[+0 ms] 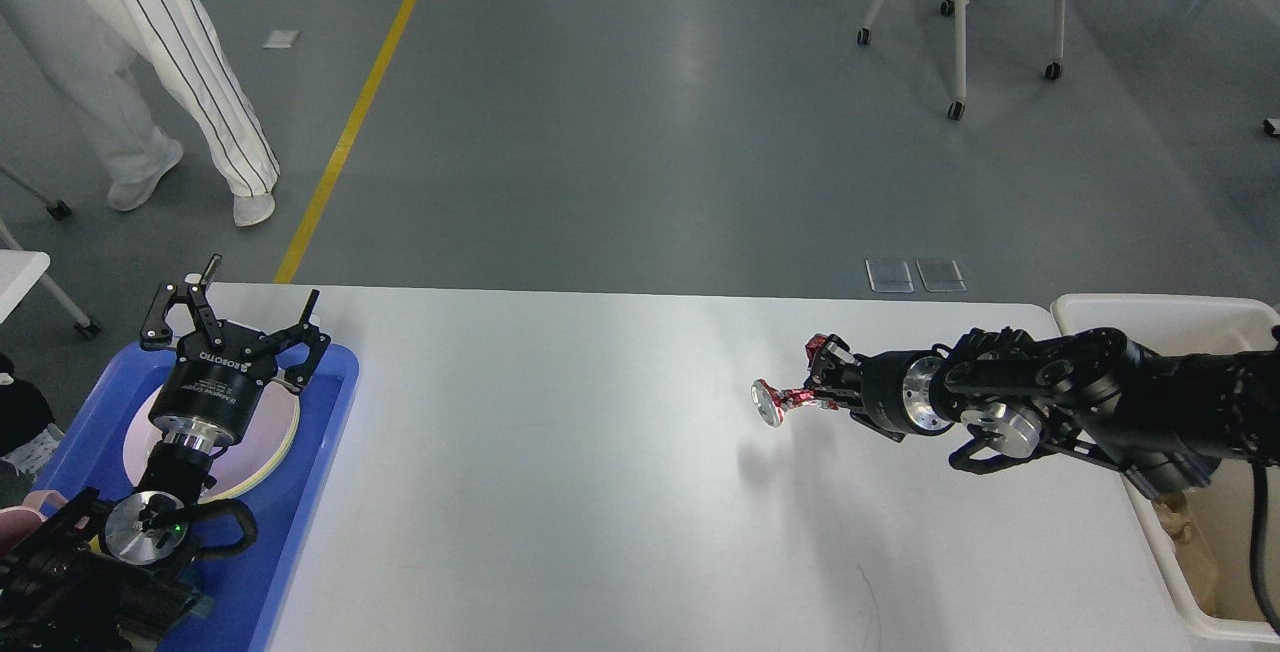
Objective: Tidy desktop
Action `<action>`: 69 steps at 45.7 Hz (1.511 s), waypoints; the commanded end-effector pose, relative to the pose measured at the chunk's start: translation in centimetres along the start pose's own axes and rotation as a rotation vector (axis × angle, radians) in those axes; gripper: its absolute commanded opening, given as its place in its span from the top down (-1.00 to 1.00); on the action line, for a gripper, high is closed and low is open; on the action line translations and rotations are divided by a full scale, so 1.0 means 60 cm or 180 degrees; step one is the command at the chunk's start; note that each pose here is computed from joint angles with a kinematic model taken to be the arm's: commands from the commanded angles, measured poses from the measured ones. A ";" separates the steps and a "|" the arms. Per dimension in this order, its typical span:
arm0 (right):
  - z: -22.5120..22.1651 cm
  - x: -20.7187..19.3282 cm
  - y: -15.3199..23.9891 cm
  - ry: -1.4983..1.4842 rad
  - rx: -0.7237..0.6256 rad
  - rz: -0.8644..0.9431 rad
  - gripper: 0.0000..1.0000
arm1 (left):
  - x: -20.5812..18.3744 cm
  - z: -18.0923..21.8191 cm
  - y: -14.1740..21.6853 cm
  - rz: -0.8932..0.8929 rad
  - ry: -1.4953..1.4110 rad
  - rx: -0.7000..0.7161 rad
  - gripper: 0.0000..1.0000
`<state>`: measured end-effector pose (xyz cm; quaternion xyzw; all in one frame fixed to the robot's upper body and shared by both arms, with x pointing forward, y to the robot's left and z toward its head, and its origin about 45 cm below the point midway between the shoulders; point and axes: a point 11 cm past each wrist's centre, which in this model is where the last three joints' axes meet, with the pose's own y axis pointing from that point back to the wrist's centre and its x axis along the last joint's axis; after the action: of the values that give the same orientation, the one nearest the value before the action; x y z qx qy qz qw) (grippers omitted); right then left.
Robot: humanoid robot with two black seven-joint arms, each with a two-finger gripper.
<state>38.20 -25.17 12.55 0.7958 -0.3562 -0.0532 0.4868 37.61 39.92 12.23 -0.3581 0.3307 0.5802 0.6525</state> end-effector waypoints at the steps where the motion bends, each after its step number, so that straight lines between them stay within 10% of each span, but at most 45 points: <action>1: -0.012 0.015 0.048 0.0337 -0.0116 -0.0062 1.00 | 0.000 0.000 0.000 -0.0001 -0.0004 0.0004 -0.96; 28: -0.055 0.047 0.231 0.1683 -0.0221 -0.0719 1.00 | 0.000 0.000 0.000 0.0000 -0.0001 0.0000 -0.96; 51: 0.244 0.363 0.259 0.0873 -0.1133 0.1493 1.00 | 0.000 0.000 0.000 0.0005 -0.0001 0.0000 -0.96; 69: 0.421 0.369 0.283 0.0003 -0.1266 0.3044 1.00 | 0.001 0.000 0.000 0.0005 -0.0002 0.0000 -0.96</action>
<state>36.65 -61.17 20.18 0.4617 -0.6324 0.1174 0.6108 37.61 39.94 12.22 -0.3576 0.3307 0.5807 0.6523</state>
